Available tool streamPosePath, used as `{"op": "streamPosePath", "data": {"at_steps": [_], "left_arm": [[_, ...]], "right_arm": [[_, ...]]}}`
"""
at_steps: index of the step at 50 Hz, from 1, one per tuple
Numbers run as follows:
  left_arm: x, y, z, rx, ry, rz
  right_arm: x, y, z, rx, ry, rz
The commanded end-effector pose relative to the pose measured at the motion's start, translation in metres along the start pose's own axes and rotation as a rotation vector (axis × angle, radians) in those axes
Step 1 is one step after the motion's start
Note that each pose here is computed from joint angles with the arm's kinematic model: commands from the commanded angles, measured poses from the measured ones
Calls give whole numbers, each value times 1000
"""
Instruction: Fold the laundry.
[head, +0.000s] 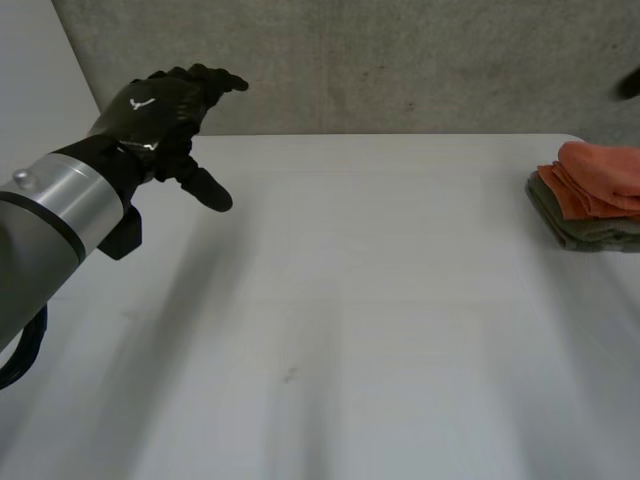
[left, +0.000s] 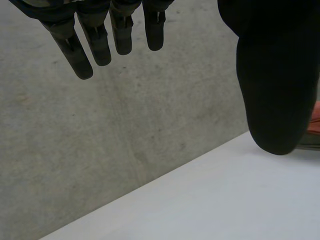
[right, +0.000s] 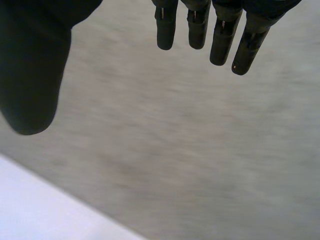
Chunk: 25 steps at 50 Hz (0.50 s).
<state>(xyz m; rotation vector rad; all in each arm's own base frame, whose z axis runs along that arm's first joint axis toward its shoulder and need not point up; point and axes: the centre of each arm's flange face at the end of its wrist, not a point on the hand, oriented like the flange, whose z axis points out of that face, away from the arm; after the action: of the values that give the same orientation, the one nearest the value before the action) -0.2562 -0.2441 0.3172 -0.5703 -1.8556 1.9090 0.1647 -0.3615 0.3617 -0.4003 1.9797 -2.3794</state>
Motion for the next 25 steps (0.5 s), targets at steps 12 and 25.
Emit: {"op": "streamPosePath", "data": {"at_steps": [12, 25], "left_arm": [[-23, 6, 2, -22, -166, -18], [-21, 9, 1, -32, -162, -21]], "right_arm": [[-135, 54, -81, -64, -281, 27], [-125, 51, -78, -58, -197, -2]]}}
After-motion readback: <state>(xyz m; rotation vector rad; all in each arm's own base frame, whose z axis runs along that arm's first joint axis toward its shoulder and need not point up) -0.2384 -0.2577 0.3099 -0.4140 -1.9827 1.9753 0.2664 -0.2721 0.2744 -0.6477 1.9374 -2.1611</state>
